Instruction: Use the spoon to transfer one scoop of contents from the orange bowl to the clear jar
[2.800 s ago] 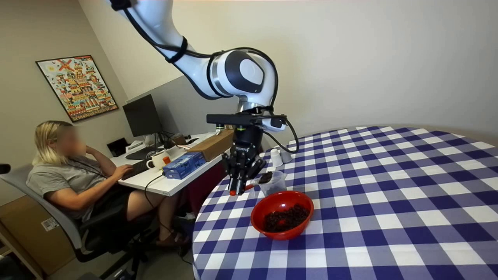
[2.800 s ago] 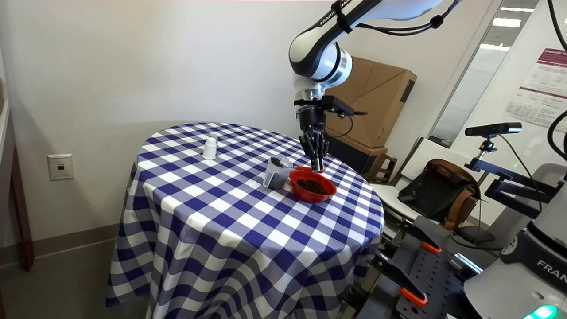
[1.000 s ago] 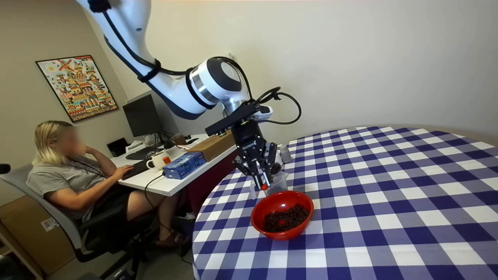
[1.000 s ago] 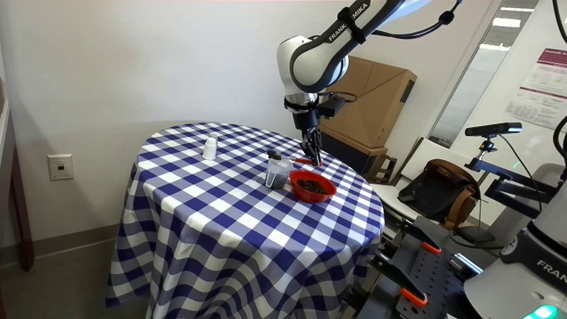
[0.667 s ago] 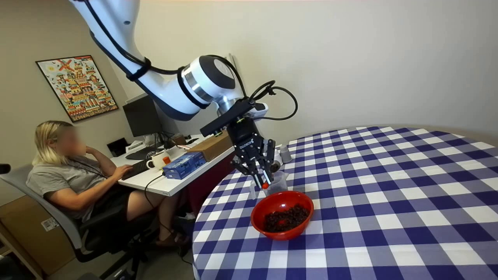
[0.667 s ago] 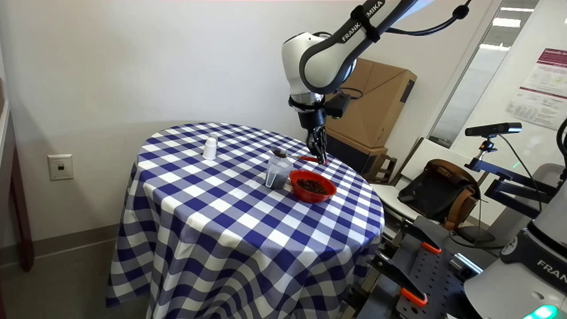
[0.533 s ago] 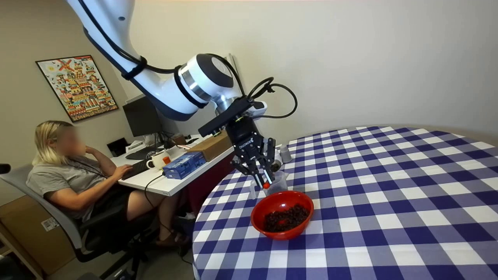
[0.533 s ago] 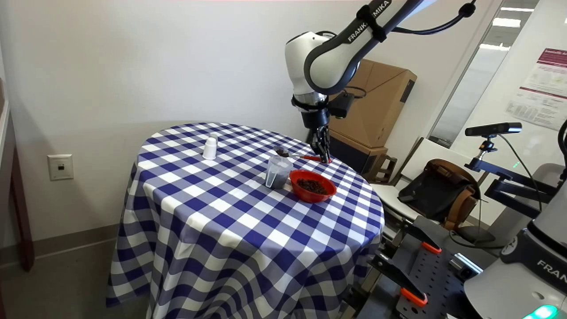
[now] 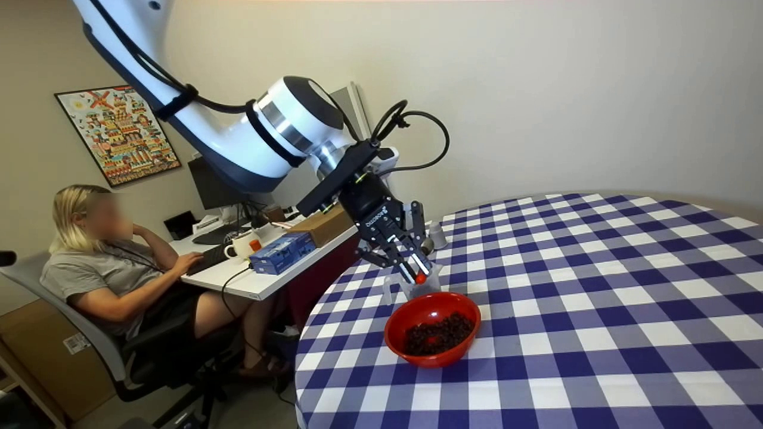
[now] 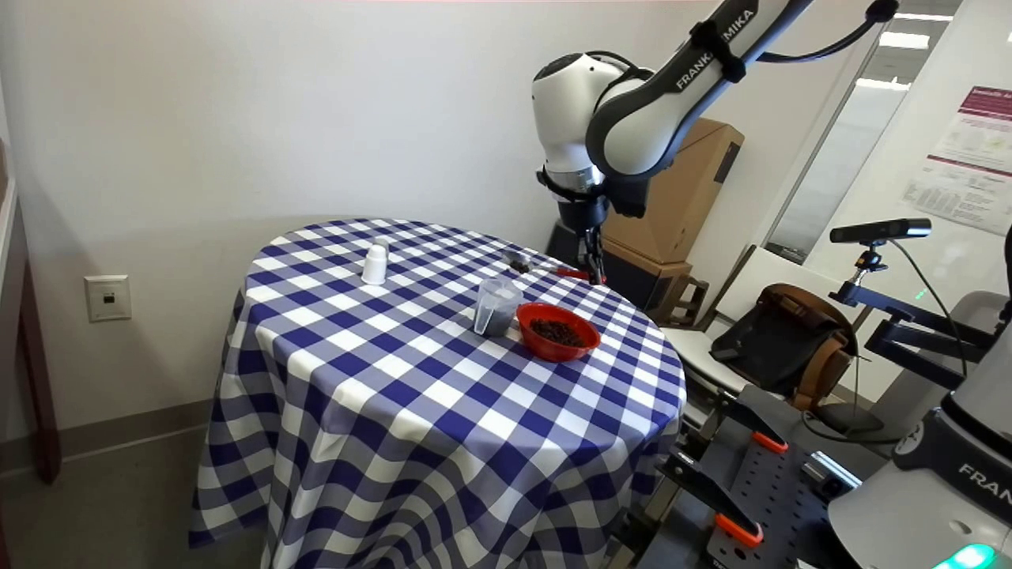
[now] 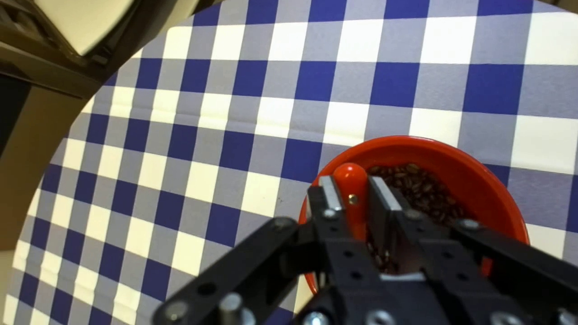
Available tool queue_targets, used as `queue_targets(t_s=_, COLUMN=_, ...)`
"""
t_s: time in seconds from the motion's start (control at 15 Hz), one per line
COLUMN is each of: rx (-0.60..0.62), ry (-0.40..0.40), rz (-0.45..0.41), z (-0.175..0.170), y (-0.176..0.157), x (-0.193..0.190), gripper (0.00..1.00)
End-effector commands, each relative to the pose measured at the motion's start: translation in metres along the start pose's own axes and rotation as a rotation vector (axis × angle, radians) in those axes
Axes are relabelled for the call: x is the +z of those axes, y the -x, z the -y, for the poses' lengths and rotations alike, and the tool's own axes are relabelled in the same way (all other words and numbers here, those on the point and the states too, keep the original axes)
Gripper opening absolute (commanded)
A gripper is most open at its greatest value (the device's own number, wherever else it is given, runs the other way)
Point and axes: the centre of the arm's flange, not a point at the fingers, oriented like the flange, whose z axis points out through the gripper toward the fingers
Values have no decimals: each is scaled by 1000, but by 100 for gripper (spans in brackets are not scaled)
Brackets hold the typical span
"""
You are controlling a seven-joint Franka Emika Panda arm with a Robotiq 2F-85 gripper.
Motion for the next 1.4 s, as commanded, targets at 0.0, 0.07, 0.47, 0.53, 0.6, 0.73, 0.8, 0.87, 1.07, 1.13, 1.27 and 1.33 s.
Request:
queue_targets(t_s=0.0, rx=-8, ry=77, rz=-57, z=14, y=22, x=-7, gripper=7)
queue_targets(t_s=0.07, rx=-12, ry=99, rz=-70, z=16, y=24, x=-8, gripper=7)
queue_targets(t_s=0.47, rx=-34, ry=205, rz=-126, z=28, y=33, x=-7, gripper=7)
queue_targets(t_s=0.53, rx=-35, ry=223, rz=-138, z=31, y=34, x=-8, gripper=7)
queue_targets(t_s=0.6, rx=-35, ry=237, rz=-147, z=33, y=35, x=-8, gripper=7)
queue_targets(t_s=0.73, rx=-33, ry=263, rz=-165, z=37, y=36, x=-8, gripper=7)
queue_targets(t_s=0.8, rx=-29, ry=273, rz=-173, z=39, y=36, x=-7, gripper=7)
queue_targets(t_s=0.87, rx=-24, ry=271, rz=-172, z=41, y=37, x=-8, gripper=7)
queue_targets(t_s=1.07, rx=20, ry=212, rz=-128, z=37, y=42, x=-8, gripper=7)
queue_targets(t_s=1.13, rx=48, ry=200, rz=-119, z=32, y=44, x=-6, gripper=7)
queue_targets(t_s=1.27, rx=126, ry=162, rz=-97, z=11, y=48, x=-2, gripper=7)
queue_targets(t_s=1.33, rx=179, ry=134, rz=-89, z=-8, y=48, x=-1, gripper=7)
